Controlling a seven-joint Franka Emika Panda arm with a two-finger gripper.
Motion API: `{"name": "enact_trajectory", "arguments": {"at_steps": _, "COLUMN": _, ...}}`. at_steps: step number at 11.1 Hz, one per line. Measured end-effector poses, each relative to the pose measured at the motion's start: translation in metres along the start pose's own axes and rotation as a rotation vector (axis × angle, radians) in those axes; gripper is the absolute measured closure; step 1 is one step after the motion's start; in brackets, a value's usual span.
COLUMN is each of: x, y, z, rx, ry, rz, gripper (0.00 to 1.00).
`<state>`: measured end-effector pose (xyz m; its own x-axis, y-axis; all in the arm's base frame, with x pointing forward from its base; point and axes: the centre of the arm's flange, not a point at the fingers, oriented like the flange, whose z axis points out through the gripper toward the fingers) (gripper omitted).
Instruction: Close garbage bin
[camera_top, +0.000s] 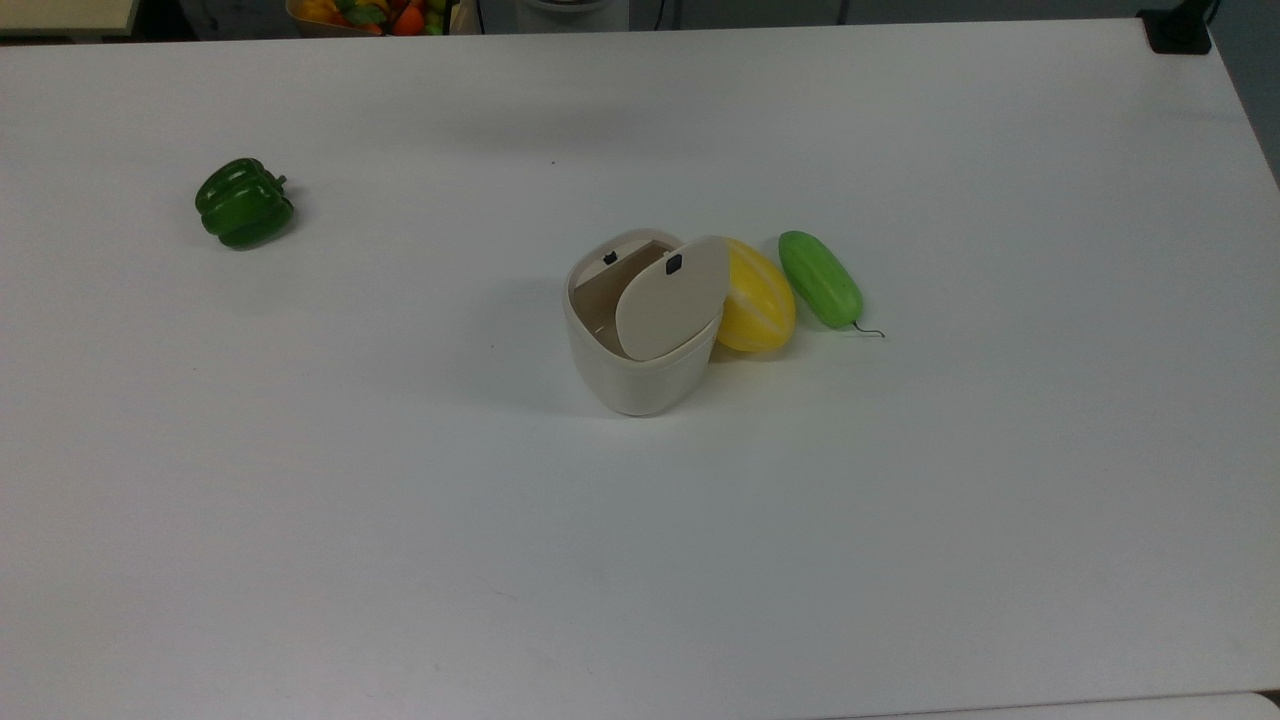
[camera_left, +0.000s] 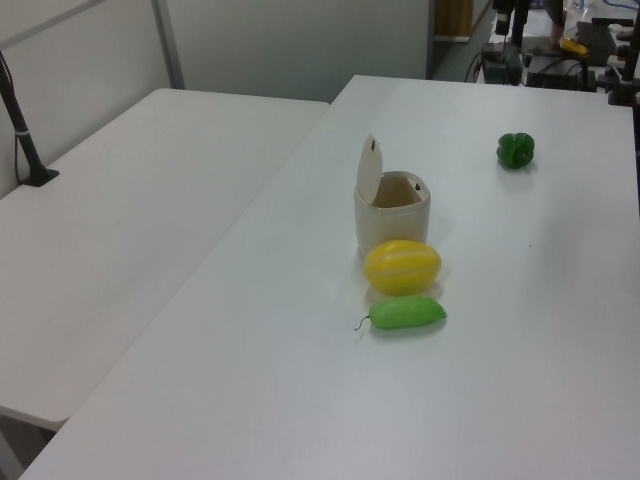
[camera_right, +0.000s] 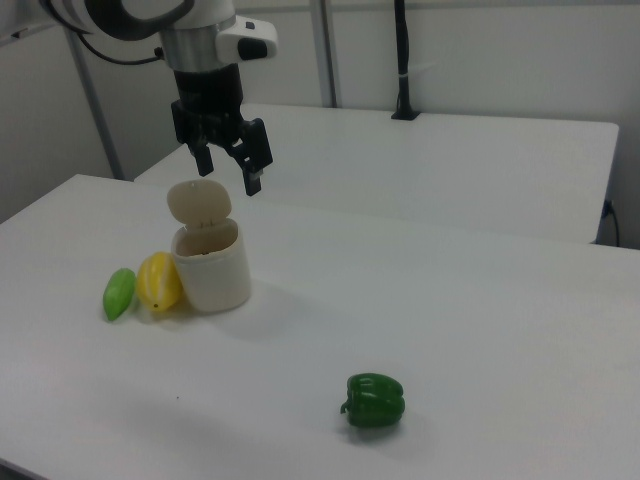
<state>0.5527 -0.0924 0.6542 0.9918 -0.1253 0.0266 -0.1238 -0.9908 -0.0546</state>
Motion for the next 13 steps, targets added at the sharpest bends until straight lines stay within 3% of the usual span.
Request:
{"name": "enact_trajectory", "arguments": {"at_steps": 4, "x": 0.0, "y": 0.0, "z": 0.0, "rx": -0.002, "ry": 0.0, "rz": 0.0, "gripper": 0.0}}
{"name": "enact_trajectory", "arguments": {"at_steps": 7, "x": 0.002, "y": 0.002, "z": 0.006, "rx": -0.041, "ry": -0.012, "rz": -0.002, "gripper": 0.0}}
{"name": "enact_trajectory", "arguments": {"at_steps": 13, "x": 0.009, "y": -0.004, "z": 0.011, "rx": -0.033, "ry": -0.006, "rz": -0.007, "gripper": 0.0}}
